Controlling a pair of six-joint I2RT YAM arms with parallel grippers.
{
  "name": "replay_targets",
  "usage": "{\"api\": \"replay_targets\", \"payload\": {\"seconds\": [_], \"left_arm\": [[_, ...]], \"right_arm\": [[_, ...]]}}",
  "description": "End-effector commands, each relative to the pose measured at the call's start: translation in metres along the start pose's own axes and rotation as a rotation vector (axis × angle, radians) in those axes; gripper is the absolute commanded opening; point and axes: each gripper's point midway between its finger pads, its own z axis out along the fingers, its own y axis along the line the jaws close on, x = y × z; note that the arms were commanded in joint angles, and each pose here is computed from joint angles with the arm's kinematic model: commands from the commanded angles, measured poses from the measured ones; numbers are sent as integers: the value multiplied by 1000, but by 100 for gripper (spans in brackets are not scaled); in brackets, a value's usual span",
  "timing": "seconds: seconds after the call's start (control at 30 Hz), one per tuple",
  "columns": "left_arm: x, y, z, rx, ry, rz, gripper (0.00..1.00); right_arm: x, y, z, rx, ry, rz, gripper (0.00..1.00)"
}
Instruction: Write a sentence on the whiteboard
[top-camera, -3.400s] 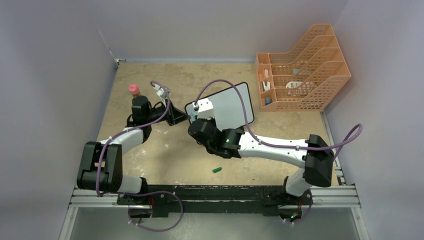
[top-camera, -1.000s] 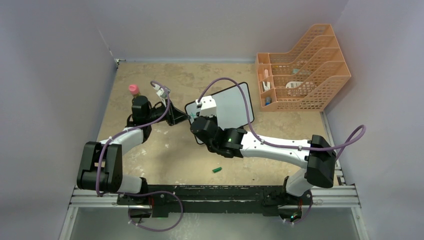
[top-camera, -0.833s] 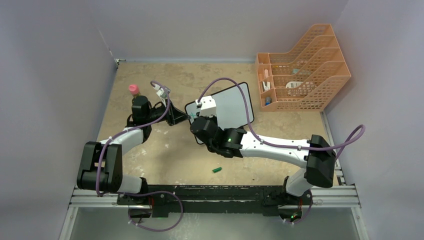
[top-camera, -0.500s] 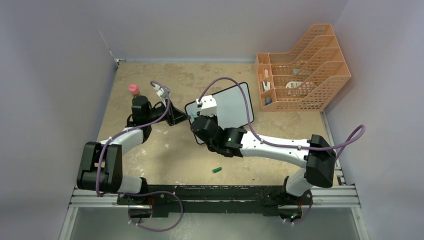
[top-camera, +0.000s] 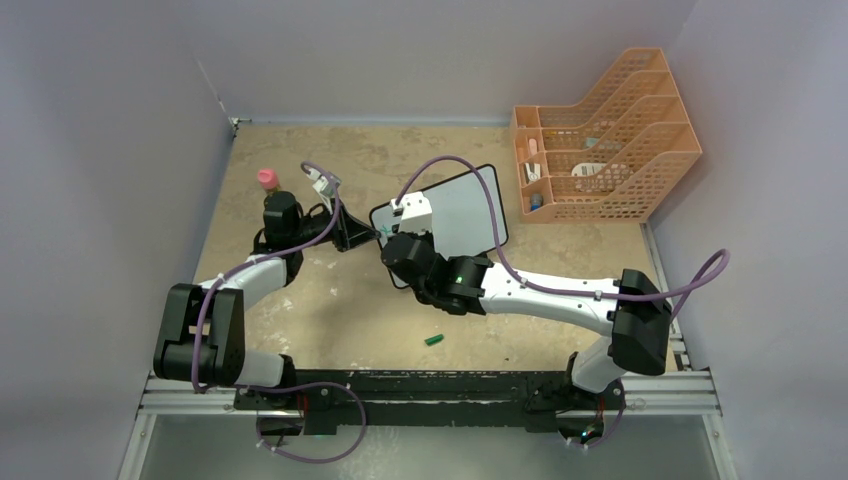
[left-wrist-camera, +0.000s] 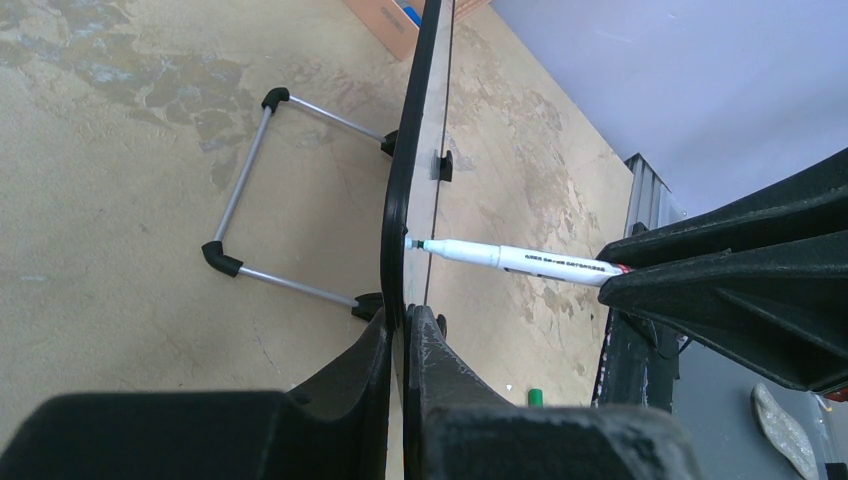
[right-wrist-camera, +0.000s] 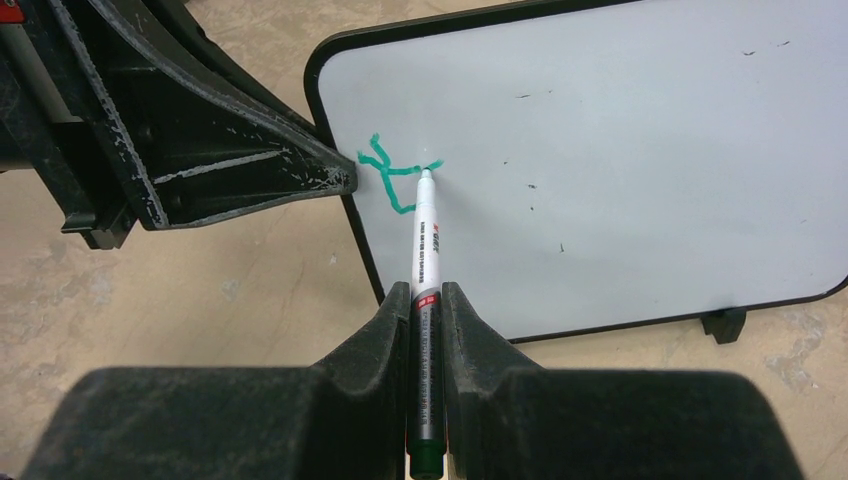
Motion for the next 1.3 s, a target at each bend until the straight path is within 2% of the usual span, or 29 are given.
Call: {"api": "replay_targets", "payload": {"seconds": [0.0,0.5,1.27], "left_arm": [[-21,-9,1,26,-32,109,0],[-20,-9,1,26,-30,108,0],[-21,-10,1,28,-30,113,0]], "right_arm": [[6,0,3,4,15,16,0],[24,-14,0,42,55,3,0],[3,-27,1,116,-17,39,0]]}}
